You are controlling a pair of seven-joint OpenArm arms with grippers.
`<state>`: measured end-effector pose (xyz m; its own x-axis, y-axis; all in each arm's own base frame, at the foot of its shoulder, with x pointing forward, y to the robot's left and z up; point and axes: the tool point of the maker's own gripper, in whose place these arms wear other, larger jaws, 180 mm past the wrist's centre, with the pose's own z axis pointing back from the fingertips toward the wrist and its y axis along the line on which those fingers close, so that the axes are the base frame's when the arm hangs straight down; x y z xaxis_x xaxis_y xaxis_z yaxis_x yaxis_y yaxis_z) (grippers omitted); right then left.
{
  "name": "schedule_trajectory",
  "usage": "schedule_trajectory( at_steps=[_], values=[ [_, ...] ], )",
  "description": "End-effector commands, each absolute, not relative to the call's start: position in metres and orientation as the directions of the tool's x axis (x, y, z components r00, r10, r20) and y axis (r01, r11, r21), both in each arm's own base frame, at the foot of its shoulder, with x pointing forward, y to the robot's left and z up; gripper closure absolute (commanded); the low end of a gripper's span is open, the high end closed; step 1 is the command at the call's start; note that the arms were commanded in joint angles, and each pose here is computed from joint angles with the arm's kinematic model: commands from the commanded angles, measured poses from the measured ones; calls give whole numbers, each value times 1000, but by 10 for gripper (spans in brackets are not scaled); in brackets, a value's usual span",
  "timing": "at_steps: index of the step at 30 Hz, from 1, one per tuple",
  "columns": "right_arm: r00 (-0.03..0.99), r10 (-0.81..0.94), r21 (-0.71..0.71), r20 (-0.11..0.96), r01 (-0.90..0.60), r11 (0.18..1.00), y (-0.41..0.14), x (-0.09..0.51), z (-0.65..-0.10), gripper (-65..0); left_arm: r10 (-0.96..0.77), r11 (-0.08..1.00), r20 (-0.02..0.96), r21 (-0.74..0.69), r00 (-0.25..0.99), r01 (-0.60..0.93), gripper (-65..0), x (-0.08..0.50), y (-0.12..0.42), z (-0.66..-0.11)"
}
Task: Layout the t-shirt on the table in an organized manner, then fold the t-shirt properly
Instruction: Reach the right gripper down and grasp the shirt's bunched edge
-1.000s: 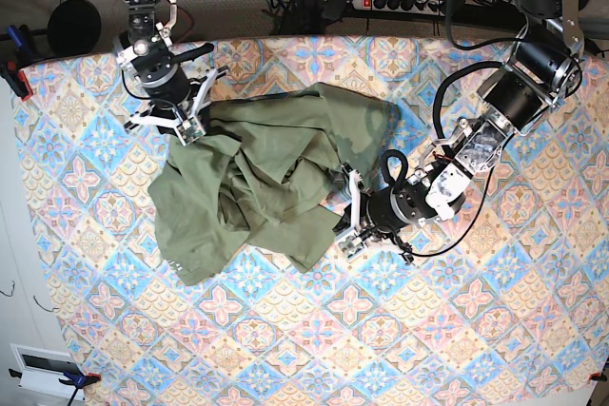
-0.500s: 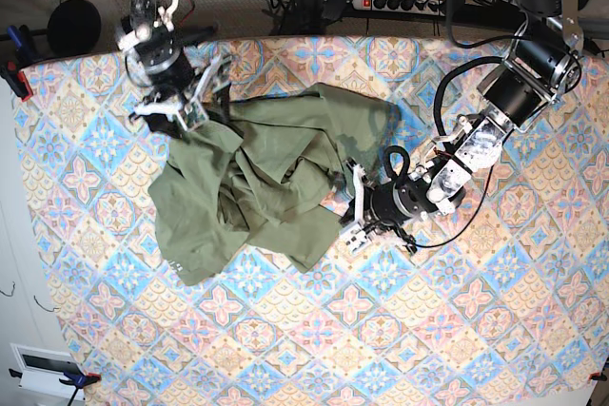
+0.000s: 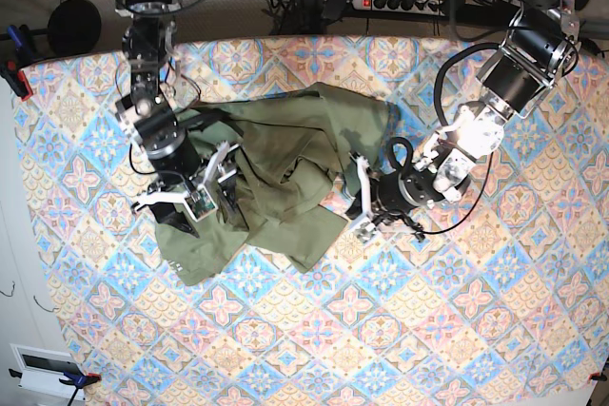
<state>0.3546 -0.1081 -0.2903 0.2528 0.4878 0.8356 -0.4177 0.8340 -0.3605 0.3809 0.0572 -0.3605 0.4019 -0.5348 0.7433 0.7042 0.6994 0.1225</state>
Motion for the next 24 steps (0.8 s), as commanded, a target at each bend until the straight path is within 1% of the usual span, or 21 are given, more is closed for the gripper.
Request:
schedule_trajectory(
  at_steps=[1, 5, 16, 24],
  values=[
    [202, 480, -374, 854, -403, 835, -107, 364, -275, -362, -510, 711, 777, 139, 369, 690, 0, 393, 58, -342],
    [221, 485, -361, 846, -433, 826, -99, 373, -287, -362, -506, 715, 778, 136, 373, 685, 0, 393, 60, -343],
    [290, 481, -334, 828, -434, 837, -108, 406, -308, -361, -505, 716, 778, 137, 373, 684, 0, 393, 60, -342],
    [347, 477, -305, 807, -446, 841, -112, 404, -331, -361, -505, 716, 778, 137, 373, 684, 0, 393, 60, -342]
  ],
)
